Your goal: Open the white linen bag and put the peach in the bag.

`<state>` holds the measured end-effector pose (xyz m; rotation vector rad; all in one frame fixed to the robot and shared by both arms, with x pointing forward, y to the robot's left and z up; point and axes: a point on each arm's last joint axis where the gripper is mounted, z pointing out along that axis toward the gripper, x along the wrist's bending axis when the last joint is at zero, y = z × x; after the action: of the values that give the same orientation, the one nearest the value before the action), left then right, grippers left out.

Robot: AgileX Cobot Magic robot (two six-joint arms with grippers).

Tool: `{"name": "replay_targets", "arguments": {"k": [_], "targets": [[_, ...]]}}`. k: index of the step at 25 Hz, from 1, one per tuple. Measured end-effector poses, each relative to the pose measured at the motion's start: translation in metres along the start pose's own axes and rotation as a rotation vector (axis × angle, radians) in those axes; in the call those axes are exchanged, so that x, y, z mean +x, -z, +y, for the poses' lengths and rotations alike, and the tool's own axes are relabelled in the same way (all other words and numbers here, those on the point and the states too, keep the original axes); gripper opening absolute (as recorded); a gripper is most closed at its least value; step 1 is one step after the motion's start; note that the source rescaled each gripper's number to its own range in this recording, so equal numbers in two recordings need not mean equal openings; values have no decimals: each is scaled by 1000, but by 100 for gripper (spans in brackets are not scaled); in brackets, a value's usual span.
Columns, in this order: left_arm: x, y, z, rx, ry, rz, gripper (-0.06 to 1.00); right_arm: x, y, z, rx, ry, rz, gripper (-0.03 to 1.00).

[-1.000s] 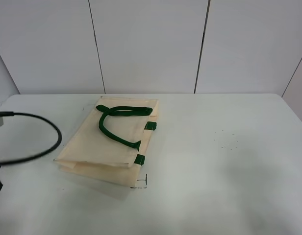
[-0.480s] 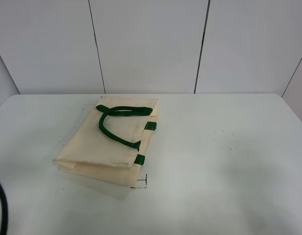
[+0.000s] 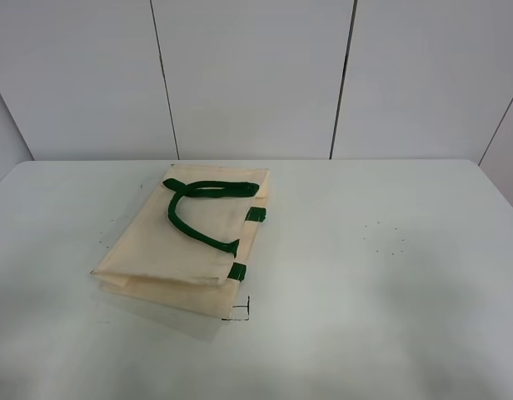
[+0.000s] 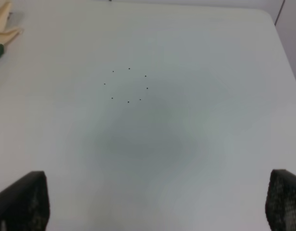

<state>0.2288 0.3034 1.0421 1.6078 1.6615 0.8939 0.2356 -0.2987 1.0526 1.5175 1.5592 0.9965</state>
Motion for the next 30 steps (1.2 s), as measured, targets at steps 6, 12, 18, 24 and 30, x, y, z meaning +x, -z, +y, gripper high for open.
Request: {"name": "replay_targets", "arguments": {"k": [6,12,18,24,30], "targets": [[0,0,0,1,-1,1,96,0,0,0,0,0,0,100],[1,0,0,0,-19,-23,96,0,0,0,0,0,0,100],[2,0,0,1,-20,-21,96,0,0,0,0,0,0,100],[2,0,0,1,-18,-21,96,0,0,0,0,0,0,100],[2,0,0,1,-17,-21,96,0,0,0,0,0,0,100]]}}
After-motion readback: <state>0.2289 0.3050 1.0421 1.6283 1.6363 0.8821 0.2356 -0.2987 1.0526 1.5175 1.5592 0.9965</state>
